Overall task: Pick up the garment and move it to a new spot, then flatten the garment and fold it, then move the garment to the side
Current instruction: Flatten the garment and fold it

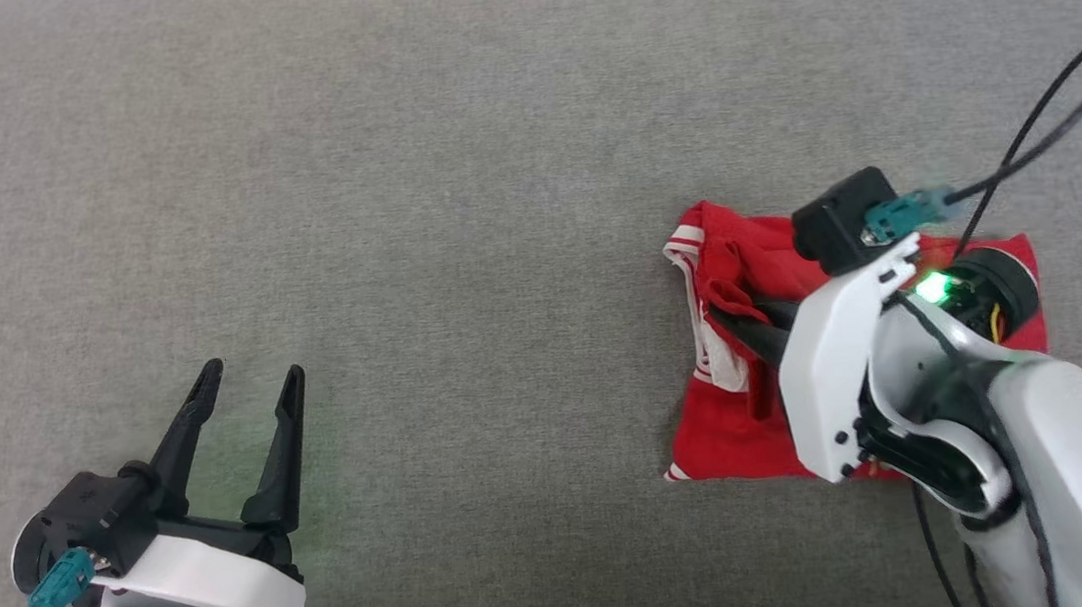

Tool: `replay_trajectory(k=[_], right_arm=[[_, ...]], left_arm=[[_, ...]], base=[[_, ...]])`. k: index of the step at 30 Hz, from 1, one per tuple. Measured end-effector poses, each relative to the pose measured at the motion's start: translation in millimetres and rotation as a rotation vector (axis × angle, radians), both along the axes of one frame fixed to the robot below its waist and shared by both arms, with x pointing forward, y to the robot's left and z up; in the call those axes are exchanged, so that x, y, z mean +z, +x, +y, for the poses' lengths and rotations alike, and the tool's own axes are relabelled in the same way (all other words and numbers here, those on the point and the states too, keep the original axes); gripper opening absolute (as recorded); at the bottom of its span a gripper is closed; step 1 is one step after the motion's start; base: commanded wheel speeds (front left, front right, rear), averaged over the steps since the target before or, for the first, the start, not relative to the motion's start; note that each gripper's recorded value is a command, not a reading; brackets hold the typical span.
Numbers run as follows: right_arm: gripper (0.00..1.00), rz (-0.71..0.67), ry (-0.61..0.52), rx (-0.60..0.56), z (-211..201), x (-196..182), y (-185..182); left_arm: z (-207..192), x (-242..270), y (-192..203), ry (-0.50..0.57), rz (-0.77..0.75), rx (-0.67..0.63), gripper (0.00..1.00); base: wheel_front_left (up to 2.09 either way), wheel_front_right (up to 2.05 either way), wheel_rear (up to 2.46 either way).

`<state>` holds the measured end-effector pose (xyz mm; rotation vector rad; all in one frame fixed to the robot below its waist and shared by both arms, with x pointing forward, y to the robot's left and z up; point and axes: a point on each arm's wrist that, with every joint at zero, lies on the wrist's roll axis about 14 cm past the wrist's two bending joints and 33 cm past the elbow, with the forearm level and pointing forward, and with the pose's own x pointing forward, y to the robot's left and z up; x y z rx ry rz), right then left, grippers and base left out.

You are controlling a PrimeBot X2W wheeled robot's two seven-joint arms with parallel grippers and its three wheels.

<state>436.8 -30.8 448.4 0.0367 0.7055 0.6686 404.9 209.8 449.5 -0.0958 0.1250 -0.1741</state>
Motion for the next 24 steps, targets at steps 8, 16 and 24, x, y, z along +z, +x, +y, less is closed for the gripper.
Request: replay_trajectory(k=[8,16,24], right_arm=[[0.23,0.055,-0.057,-0.009,-5.7,-42.6,2.8],[1.0,-0.074,0.049,-0.027,-1.5,-0.4,13.0],[1.0,-0.213,0.049,-0.174,-67.3,37.6,23.3]], left_arm=[[4.6,-2.7,-3.1,0.001,0.013,0.016,1.0],[13.5,-2.3,-9.4,-0.005,0.018,0.044,1.0],[-0.9,0.2,-11.2,-0.017,0.01,0.008,1.0]], base=[[0.0,0.0,0.0],[0.0,0.0,0.0],[0.0,0.0,0.0]])
